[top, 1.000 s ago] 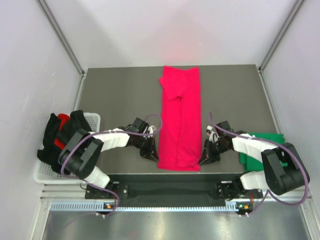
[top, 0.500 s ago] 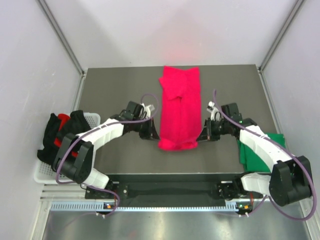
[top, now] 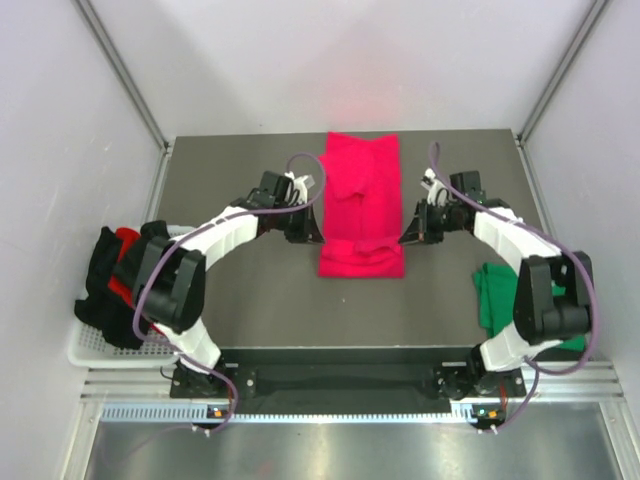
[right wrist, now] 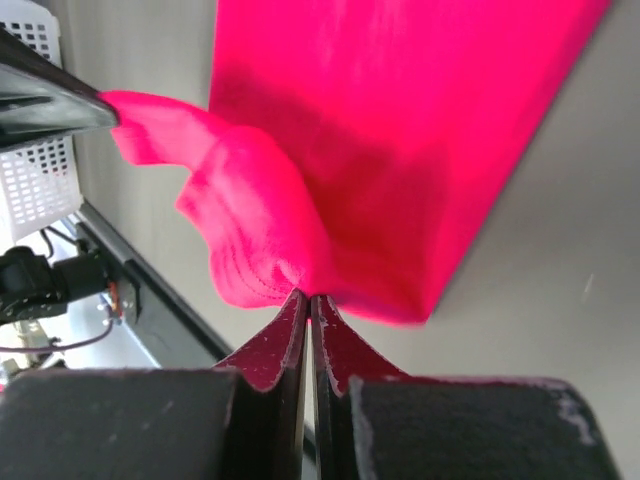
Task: Fold and stack the t-shirts
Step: Fold the tshirt
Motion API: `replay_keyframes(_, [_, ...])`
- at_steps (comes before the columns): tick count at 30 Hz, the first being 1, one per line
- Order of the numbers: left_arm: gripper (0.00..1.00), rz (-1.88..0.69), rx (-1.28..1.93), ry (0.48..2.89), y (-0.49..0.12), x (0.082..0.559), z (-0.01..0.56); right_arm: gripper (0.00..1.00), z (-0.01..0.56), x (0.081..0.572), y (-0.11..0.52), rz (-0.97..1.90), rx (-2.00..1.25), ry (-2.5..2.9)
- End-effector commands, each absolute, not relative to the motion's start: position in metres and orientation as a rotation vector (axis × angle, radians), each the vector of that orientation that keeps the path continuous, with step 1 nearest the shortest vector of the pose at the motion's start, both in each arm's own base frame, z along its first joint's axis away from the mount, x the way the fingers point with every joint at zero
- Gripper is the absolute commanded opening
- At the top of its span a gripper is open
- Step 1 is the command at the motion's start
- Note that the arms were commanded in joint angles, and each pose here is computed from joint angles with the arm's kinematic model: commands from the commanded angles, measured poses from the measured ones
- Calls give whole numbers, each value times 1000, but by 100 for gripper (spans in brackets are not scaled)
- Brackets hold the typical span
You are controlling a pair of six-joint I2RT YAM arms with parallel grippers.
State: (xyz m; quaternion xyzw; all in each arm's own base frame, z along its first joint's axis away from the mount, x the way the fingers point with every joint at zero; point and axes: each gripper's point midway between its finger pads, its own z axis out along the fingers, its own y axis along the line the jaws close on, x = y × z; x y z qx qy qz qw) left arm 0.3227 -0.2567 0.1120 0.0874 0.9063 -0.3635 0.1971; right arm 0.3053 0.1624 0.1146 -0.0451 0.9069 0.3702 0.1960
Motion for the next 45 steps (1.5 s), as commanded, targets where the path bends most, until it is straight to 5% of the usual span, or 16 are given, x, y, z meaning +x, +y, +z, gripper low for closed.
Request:
replay_keyframes(1, [0,-983,290,2444,-263,356,121,0,133,347,167,1022,-263,2409])
replay_keyframes(16, [0,-929,273,2363,-270,457,117,0,134,446,154,989,-207,2326])
replay_keyframes(43, [0,-771,248,2358,-265,504,93,1,104,497,157,1001,-213,2322])
replay_keyframes(45, [21,-730,254,2340,-261,512,97,14,104,497,157,997,-235,2326])
